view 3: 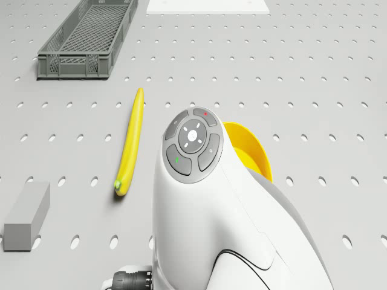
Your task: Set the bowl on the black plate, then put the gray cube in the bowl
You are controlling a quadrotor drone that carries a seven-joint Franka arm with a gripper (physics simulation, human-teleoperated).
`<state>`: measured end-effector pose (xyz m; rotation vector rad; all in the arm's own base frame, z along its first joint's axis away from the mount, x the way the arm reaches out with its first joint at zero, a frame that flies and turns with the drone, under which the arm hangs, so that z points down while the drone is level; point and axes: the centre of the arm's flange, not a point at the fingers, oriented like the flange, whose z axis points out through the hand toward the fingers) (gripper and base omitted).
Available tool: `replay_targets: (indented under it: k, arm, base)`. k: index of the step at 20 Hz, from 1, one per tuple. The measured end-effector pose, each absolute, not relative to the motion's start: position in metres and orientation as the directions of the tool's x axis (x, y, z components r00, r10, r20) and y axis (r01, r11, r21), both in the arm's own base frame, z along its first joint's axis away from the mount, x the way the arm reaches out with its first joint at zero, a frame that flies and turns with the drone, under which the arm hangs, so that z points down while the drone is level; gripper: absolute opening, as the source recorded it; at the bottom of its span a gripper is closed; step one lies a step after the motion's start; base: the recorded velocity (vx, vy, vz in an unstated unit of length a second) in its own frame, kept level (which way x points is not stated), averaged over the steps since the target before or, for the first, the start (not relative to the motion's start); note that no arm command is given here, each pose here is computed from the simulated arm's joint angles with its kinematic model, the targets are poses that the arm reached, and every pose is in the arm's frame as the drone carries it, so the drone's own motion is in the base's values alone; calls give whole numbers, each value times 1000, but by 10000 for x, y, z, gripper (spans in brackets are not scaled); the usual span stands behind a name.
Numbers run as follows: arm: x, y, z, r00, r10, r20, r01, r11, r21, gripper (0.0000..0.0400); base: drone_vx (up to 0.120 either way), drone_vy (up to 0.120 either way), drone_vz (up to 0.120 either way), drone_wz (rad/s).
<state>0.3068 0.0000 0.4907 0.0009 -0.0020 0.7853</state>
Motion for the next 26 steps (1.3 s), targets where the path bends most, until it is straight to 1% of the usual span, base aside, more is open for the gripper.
replay_targets:
  k: [26]
  arm:
    - [3068,0,4907,707,707,2,-707,707,0,400]
  base:
    - [120,0,0,0]
